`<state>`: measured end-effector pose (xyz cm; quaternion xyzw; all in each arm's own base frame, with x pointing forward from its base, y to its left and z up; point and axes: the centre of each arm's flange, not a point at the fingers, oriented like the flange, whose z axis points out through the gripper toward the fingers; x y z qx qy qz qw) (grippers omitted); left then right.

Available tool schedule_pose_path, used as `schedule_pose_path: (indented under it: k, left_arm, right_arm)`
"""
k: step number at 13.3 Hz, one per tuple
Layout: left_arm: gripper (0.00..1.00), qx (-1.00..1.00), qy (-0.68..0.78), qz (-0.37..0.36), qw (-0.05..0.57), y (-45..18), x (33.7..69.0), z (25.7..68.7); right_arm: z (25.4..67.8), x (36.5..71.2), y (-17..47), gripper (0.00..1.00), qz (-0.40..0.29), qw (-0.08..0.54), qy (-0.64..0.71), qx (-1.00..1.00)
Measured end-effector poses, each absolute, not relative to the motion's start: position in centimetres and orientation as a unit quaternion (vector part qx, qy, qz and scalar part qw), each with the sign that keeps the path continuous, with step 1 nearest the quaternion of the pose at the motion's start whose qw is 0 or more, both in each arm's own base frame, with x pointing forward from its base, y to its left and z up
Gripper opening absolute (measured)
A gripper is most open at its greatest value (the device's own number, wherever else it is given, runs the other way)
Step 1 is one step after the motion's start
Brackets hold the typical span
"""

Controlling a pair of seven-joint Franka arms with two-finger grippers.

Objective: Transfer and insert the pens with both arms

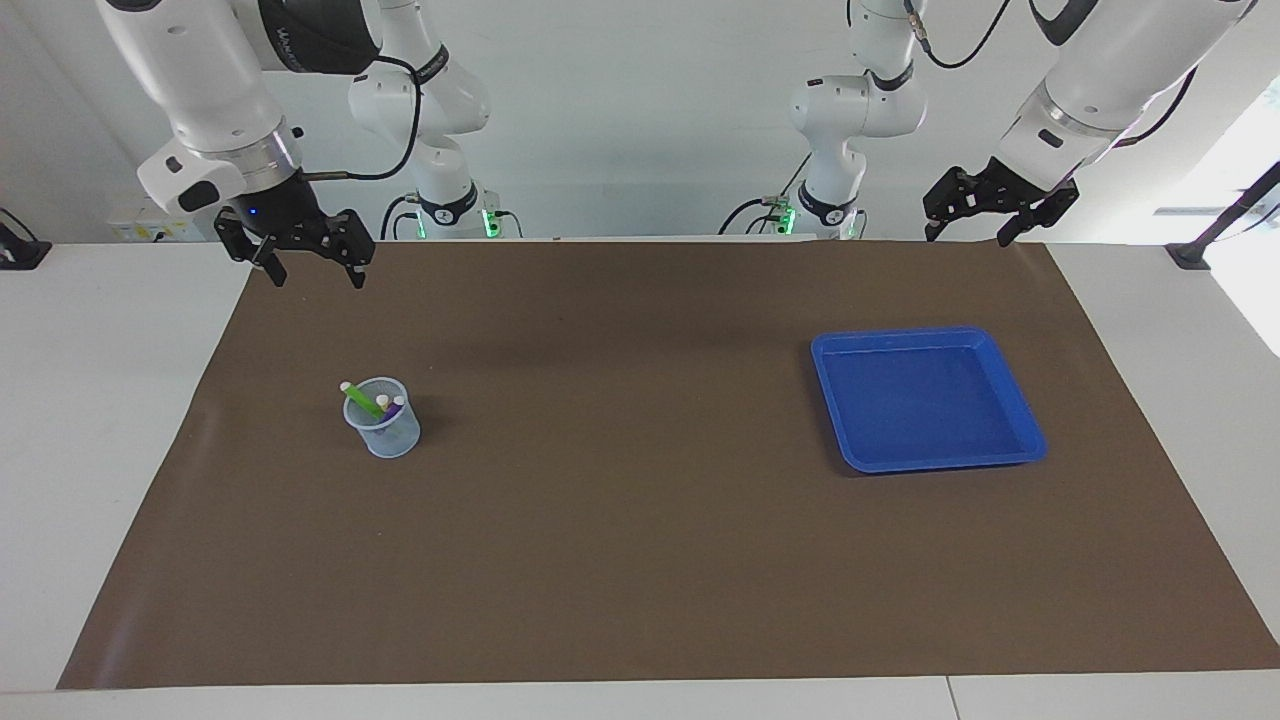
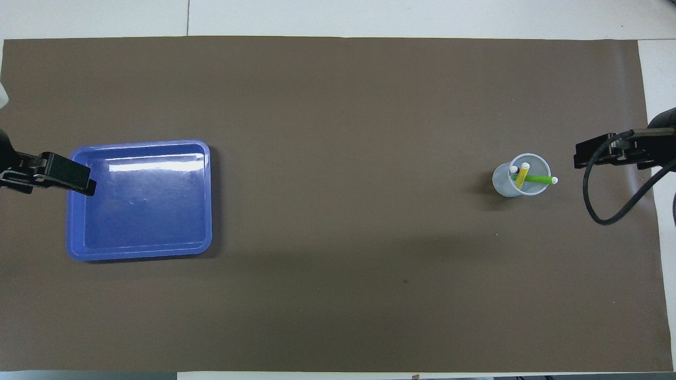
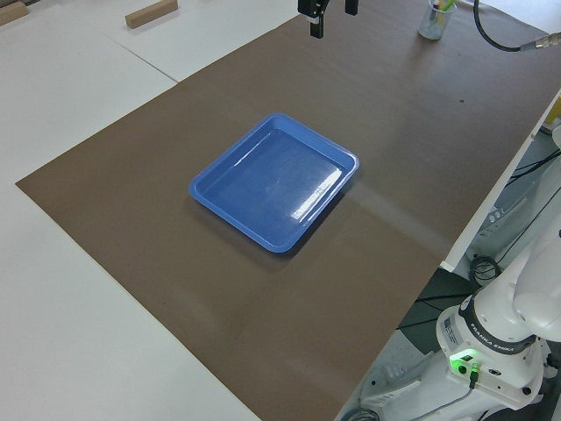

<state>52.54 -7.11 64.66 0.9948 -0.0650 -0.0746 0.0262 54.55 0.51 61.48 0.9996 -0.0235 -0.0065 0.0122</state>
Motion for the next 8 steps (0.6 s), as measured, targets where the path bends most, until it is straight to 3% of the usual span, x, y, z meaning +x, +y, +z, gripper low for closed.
schedule_pose_path:
  k: [8]
  left_arm:
    - [1.00,0.995,-0.063,-0.072,0.026,-6.92,52.50,64.79]
  right_arm:
    - [61.57,54.31,1.13,1.00,-0.014,0.012,-0.018,1.000]
